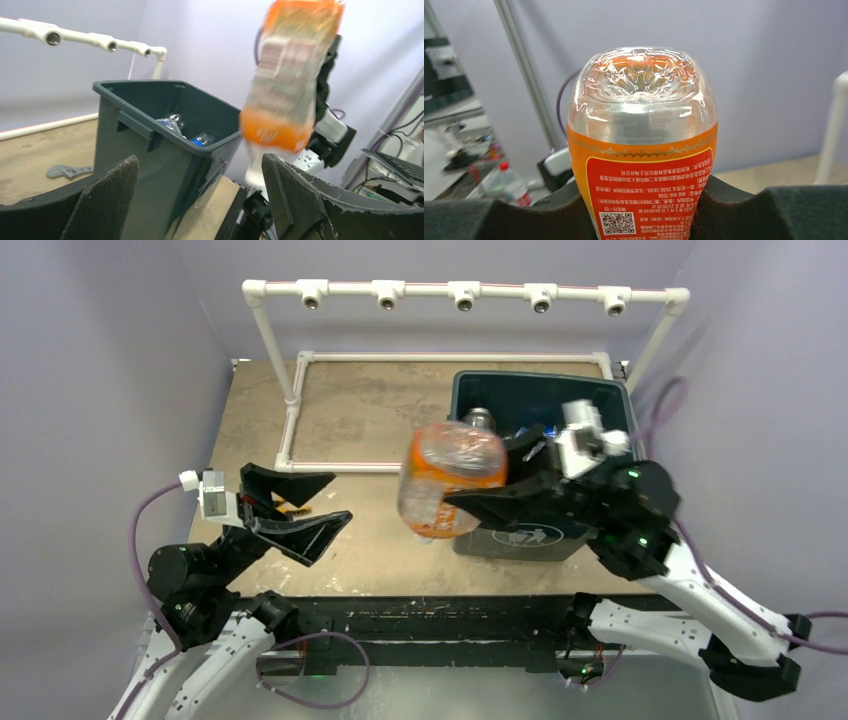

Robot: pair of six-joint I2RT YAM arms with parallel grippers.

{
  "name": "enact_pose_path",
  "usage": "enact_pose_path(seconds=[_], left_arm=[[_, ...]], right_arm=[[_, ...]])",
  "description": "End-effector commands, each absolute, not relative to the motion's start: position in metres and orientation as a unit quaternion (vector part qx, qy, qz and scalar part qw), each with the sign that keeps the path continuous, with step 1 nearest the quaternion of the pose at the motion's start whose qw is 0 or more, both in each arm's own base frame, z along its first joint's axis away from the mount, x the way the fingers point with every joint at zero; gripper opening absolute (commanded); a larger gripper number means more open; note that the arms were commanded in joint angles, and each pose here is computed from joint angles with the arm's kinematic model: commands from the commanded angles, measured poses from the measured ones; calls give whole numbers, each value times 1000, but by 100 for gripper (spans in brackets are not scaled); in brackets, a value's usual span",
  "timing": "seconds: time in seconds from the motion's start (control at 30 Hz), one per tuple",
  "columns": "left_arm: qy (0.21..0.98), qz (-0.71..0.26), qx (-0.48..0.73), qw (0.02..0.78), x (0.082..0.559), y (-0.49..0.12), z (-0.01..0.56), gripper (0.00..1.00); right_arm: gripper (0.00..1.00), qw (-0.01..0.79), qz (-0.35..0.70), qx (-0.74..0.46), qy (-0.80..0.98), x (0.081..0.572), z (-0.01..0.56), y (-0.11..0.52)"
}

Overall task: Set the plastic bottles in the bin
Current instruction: Pick up the plastic bottle at the center of the board.

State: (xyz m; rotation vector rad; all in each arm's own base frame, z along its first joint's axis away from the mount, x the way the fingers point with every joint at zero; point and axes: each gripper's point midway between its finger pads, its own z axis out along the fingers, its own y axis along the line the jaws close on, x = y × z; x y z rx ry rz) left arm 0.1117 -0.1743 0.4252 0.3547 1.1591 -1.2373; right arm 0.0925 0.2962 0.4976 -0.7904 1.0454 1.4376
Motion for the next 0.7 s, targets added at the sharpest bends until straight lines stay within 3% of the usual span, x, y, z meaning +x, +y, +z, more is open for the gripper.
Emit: enact_pose_path(seconds=[0.0, 0.4, 0.53, 0.67], left_arm=[[525, -501, 123, 677, 127, -160, 419, 92], [511, -507, 144, 679, 146, -180, 437, 90], [568, -405, 146, 701, 182, -172, 431, 89], [630, -254, 54, 732, 228, -125, 415, 89]], right_arm=[[23, 704, 551, -253, 369, 103, 558, 239], [19, 775, 511, -127, 349, 115, 570, 174], [20, 816, 414, -80, 396, 149, 564, 152], [19, 833, 283, -25, 474, 188, 544, 125]])
